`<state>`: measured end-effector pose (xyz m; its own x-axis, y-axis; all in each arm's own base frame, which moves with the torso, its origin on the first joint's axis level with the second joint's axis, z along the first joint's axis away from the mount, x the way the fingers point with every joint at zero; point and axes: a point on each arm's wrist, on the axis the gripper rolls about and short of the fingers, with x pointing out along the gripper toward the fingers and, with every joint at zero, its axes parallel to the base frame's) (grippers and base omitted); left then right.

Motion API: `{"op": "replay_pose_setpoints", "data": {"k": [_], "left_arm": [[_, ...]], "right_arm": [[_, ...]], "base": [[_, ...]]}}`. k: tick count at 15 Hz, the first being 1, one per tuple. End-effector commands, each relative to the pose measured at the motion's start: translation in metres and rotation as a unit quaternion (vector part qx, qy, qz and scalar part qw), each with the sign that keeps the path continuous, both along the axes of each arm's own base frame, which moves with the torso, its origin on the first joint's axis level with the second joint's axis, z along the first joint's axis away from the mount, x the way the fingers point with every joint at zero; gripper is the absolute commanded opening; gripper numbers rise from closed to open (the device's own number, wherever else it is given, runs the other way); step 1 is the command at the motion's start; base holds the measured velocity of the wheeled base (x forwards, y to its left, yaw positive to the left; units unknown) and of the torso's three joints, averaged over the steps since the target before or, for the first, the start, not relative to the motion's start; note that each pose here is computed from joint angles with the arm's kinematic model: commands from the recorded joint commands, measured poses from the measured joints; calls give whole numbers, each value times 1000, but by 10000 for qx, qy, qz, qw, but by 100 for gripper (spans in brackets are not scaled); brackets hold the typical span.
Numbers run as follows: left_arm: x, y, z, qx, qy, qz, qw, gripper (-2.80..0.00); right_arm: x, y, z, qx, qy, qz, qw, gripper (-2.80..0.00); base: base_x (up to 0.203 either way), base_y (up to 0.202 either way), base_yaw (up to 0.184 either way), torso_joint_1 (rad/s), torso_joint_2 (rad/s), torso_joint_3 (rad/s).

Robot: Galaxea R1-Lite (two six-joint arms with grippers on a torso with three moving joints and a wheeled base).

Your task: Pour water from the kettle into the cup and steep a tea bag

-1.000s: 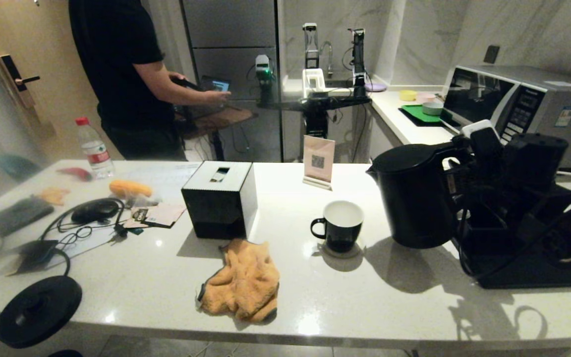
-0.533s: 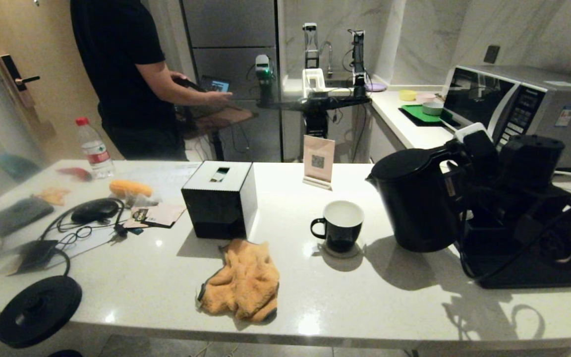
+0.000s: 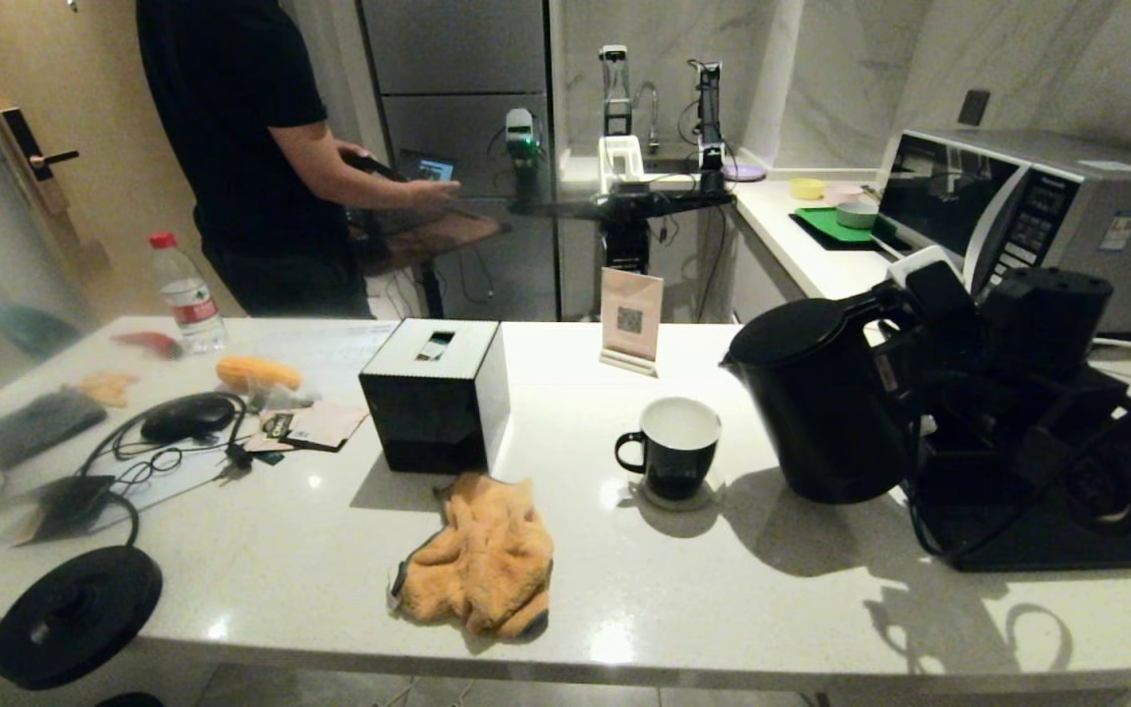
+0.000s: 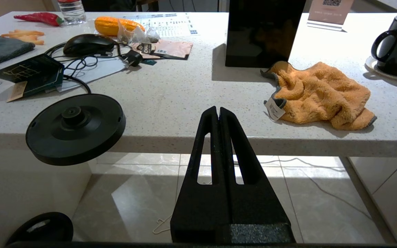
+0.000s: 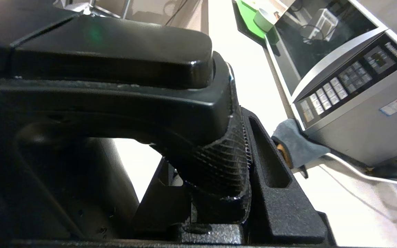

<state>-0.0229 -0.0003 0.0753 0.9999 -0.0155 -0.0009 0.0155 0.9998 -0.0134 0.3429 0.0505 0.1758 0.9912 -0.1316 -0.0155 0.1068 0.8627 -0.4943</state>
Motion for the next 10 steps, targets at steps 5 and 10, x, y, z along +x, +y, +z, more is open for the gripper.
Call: {"op": "replay_pose_setpoints", "data": {"k": [5,10], "left_arm": [[0,0,0,-2,3,1,10000,-280],[0,0,0,-2,3,1,10000,-280]], "right_arm": [[2,3,9,-262,-152,37,9995,-280],[2,13,13,-458,-198,175,9986,-280]], "base": [[0,0,0,0,0,0],[0,0,0,0,0,0]]}}
